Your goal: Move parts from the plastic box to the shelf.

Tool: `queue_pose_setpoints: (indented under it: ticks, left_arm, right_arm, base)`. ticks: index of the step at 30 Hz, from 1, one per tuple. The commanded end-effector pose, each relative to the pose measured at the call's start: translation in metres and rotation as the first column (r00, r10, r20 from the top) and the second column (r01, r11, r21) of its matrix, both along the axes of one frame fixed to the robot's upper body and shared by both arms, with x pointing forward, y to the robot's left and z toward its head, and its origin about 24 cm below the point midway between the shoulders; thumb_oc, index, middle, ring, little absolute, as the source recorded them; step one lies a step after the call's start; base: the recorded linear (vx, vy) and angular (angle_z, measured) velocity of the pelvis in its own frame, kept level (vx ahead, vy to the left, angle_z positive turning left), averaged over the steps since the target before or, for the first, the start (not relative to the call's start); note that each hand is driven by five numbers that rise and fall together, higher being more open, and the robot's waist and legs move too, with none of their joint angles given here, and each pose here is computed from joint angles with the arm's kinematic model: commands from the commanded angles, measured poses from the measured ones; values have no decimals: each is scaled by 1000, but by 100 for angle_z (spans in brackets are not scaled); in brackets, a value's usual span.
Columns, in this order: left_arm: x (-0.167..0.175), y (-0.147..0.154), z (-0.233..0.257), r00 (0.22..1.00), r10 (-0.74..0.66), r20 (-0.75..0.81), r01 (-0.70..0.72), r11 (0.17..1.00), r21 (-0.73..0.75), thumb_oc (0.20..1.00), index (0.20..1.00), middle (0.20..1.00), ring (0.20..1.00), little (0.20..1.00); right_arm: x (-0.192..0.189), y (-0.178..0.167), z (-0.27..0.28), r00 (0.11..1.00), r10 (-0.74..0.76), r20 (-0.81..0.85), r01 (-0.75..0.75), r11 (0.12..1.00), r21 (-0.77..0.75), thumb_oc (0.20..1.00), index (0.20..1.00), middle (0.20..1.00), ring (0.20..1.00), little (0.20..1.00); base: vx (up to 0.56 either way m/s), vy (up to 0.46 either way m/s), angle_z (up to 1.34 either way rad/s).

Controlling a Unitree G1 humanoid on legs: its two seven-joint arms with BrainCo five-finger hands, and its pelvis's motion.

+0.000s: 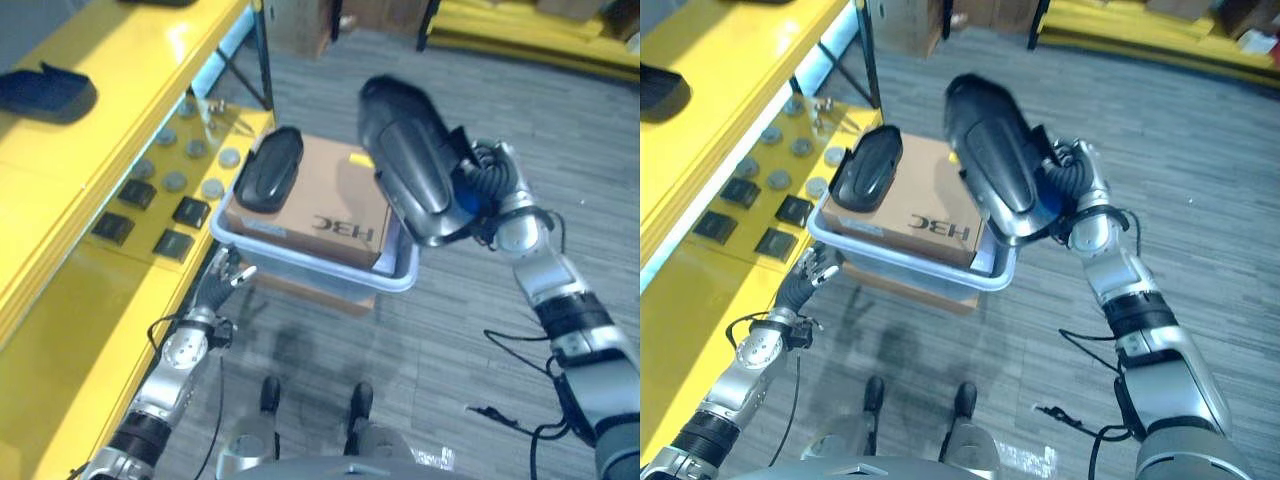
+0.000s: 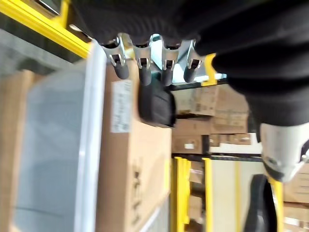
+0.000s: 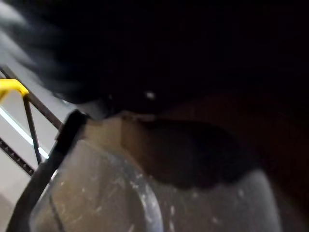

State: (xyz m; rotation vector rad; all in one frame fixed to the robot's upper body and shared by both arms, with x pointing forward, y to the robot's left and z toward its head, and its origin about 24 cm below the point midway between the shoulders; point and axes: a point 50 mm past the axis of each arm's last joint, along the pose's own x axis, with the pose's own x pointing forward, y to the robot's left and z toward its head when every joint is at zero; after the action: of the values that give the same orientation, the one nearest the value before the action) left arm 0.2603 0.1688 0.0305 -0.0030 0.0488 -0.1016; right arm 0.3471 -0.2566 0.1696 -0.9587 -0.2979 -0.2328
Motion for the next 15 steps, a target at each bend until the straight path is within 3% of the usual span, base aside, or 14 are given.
queue_pose_setpoints:
  ticks: [1, 5, 15]
  left_arm:
    - [5, -21, -15, 994, -85, -74, 76, 990, -120, 1000, 1000, 1000, 1000, 1000]
    - [16, -68, -29, 968, -157, -193, 72, 919, -387, 1000, 1000, 1000, 1000, 1000]
    - [24, -108, -40, 924, -218, -314, 7, 830, -557, 1000, 1000, 1000, 1000, 1000]
  right_arm:
    - [4, 15, 18, 996, 65, 55, -57, 989, -138, 200, 200, 200, 200, 200]
    - [13, 57, 13, 985, 169, 30, -163, 976, -147, 200, 200, 200, 200, 200]
    - [17, 123, -1, 941, 339, -13, -339, 936, -97, 200, 200, 200, 200, 200]
  base:
    - [87, -48, -23]
    - [37, -28, -33]
    - [12, -17, -14]
